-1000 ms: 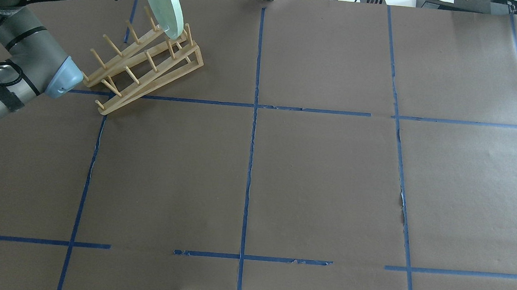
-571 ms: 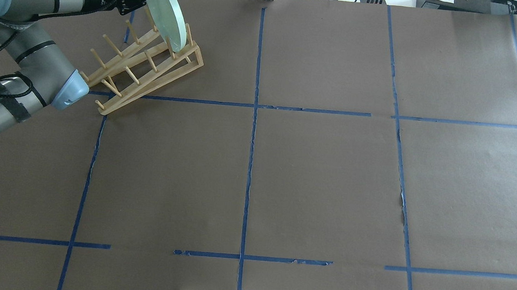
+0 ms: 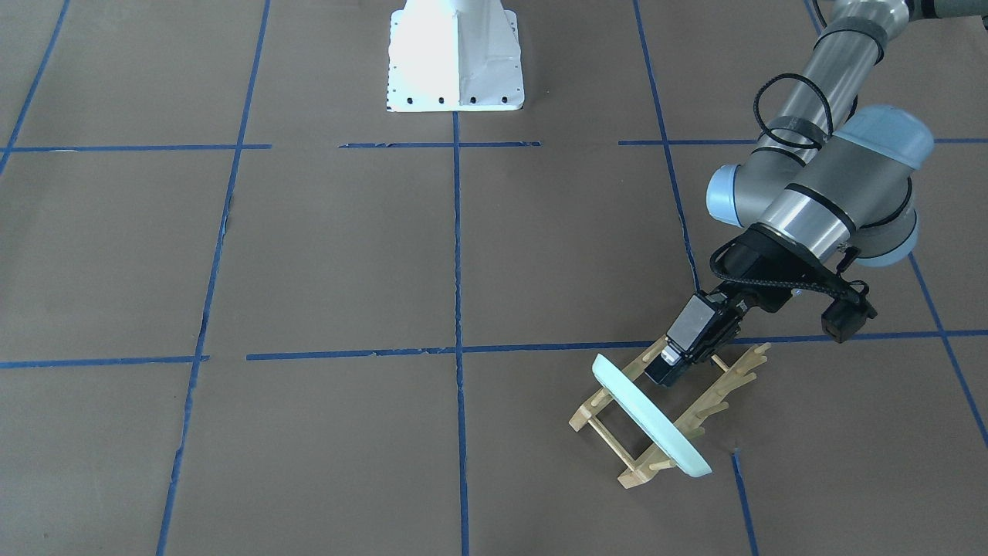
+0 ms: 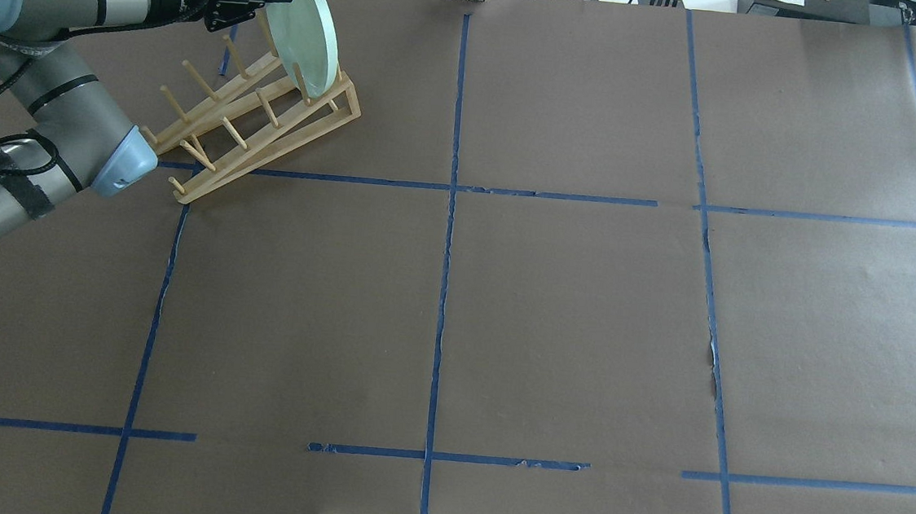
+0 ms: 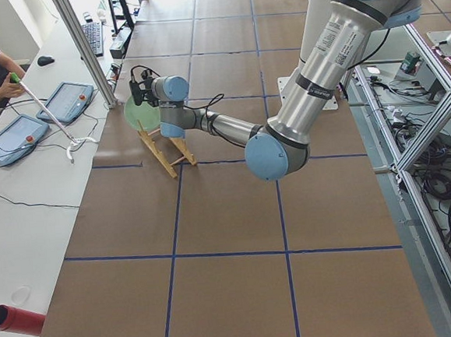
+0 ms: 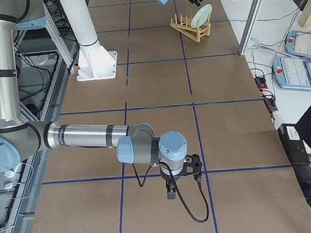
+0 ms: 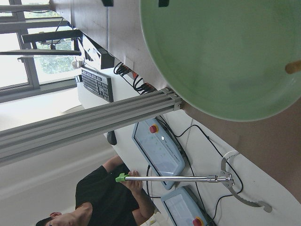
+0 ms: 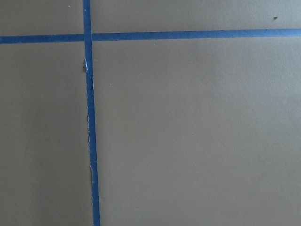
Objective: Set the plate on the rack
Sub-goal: 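Open the left gripper and withdraw it away from the plate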
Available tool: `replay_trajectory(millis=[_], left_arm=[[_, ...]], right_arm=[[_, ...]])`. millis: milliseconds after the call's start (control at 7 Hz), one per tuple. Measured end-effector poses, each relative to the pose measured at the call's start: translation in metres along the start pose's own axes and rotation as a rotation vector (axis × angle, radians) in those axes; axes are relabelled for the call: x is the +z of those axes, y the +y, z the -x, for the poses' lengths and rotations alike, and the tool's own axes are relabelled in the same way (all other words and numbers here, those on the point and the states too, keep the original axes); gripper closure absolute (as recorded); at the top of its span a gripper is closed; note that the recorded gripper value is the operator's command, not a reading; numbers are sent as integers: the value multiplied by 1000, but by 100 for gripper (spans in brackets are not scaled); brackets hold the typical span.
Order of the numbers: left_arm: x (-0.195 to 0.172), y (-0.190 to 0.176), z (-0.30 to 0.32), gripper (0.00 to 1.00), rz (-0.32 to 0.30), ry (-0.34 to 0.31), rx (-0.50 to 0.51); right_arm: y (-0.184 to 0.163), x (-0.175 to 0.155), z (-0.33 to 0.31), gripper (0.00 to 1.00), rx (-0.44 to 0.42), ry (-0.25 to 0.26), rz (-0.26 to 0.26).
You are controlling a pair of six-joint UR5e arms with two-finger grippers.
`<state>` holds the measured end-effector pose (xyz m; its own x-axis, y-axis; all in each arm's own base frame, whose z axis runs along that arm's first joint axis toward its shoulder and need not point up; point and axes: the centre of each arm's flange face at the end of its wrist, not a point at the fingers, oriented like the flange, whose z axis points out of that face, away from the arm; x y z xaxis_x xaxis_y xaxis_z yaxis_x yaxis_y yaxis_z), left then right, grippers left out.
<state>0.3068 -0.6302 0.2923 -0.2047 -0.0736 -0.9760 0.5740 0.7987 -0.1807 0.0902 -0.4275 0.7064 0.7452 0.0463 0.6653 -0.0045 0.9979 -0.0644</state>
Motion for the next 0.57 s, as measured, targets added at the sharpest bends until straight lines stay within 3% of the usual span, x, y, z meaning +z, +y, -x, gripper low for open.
replay_trajectory(millis=[143, 286, 571], left_arm=[[-10, -11, -4, 0, -4, -31, 11], [-32, -29, -9, 0, 18, -107, 51], [-126, -67, 8, 0, 99, -265, 220]], right_arm=[[0, 0, 0, 0, 0, 0, 0], [0, 0, 0, 0, 0, 0, 0], [0, 0, 0, 0, 0, 0, 0]])
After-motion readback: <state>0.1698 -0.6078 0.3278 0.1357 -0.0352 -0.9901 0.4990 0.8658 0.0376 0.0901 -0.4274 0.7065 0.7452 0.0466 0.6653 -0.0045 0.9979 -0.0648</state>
